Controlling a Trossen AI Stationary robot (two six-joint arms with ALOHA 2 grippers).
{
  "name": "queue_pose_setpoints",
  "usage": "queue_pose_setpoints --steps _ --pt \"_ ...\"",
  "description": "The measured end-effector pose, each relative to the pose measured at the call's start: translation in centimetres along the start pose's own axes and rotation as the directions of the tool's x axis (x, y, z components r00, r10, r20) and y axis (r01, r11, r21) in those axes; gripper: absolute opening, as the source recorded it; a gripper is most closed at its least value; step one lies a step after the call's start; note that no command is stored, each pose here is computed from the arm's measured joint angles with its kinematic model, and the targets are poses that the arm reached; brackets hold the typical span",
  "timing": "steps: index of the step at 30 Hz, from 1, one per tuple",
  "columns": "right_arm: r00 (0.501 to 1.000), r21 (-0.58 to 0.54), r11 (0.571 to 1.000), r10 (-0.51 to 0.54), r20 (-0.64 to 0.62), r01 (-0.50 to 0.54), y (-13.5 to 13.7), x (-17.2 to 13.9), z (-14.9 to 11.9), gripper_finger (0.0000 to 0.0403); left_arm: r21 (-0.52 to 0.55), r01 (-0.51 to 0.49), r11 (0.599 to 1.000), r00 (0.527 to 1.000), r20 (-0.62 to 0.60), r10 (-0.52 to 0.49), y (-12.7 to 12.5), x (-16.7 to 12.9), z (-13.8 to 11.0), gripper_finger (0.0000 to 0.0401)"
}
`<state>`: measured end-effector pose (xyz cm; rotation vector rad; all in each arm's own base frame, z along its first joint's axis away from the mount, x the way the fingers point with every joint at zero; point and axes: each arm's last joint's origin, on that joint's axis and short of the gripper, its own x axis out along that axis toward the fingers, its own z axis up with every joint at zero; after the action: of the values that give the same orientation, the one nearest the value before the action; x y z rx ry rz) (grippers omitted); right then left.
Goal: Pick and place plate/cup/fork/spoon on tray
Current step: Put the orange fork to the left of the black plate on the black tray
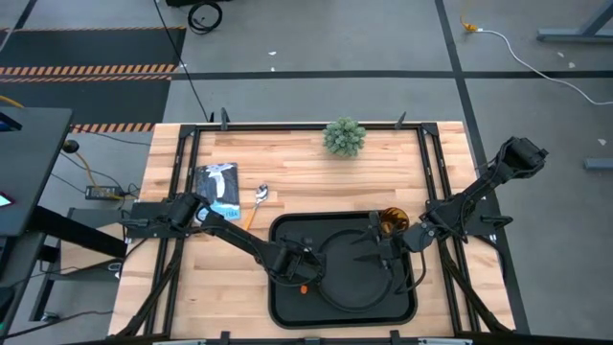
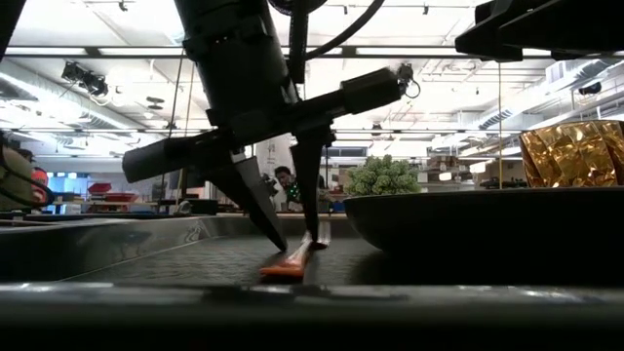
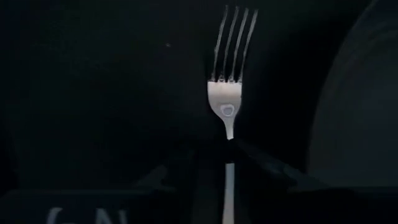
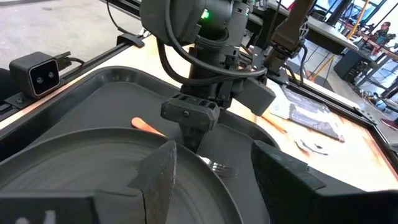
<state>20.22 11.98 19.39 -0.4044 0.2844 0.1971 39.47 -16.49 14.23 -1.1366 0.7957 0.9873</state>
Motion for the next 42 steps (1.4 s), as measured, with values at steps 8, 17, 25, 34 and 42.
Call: queue_pose_setpoints --steps 8,17,25,34,42 --pt "1.000 0.000 1.000 0.001 0.001 -0.001 0.0 0.0 0.0 0.0215 0.013 0.006 1.000 1.000 0.001 -0.006 -0.1 0.0 0.0 0.0119" --pt "1.000 0.001 1.000 0.001 0.001 -0.001 0.0 0.0 0.0 0.0215 0.016 0.016 1.000 1.000 0.001 -0.016 -0.1 -0.1 0.0 0.0119" --pt "1.000 0.003 1.000 0.000 0.006 0.000 0.0 0.0 0.1 0.0215 0.035 0.044 0.998 0.999 0.001 -0.044 -0.5 -1.1 0.3 0.0118" --pt "1.000 0.004 1.000 0.004 0.011 -0.004 0.0 0.0 0.1 0.0215 0.077 0.054 0.996 0.999 -0.003 -0.054 -0.6 -1.8 0.7 0.0118" --pt "1.000 0.007 1.000 0.004 0.017 -0.004 0.0 0.0 0.2 0.0215 0.110 0.034 0.993 0.999 -0.028 -0.032 -0.5 -3.0 1.2 0.0077"
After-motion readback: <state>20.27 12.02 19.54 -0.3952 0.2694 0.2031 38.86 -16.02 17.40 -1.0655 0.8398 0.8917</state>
